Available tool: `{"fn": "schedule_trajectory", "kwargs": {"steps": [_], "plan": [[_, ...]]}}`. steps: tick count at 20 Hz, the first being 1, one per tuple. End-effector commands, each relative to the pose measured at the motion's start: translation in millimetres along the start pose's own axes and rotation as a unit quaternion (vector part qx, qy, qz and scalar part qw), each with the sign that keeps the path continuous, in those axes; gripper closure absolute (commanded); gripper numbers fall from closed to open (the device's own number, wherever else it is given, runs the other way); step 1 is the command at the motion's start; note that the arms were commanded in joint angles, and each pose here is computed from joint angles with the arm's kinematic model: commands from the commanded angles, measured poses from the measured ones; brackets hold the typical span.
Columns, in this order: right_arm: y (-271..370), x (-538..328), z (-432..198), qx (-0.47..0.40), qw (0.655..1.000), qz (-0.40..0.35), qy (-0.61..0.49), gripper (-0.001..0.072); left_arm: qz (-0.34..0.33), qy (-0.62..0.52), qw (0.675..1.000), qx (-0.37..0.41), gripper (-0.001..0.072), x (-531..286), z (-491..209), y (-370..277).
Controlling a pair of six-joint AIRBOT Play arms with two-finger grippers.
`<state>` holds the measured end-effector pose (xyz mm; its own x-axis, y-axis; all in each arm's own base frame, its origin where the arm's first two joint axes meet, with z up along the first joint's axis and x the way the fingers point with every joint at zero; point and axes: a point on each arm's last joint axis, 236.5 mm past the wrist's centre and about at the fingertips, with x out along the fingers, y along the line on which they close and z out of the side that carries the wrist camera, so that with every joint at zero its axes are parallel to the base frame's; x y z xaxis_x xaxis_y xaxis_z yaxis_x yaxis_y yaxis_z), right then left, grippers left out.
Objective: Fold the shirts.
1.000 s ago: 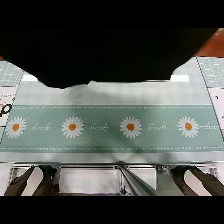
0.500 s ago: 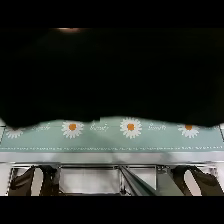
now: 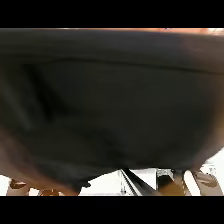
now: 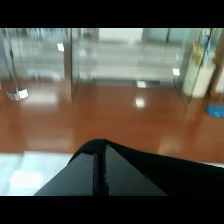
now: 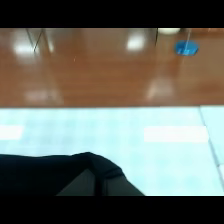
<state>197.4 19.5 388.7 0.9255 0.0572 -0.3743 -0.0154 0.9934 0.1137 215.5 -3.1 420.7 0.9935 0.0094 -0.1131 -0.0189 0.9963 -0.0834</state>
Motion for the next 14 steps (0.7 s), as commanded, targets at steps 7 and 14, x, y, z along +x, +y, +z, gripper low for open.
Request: {"fn": "schedule_trajectory", "kwargs": {"steps": [7,14], "plan": [[-34.1,251.5,-127.0,0.123,0.970,0.089,0.188,0.0686,-0.093,0.266,0.953,-0.112,0.0678,258.3,-202.2,-7.4],[-68.5,425.2,-198.0,0.228,0.932,0.111,0.259,0.0686,-0.053,0.350,0.913,-0.201,0.0678,383.7,-335.7,10.8]]}}
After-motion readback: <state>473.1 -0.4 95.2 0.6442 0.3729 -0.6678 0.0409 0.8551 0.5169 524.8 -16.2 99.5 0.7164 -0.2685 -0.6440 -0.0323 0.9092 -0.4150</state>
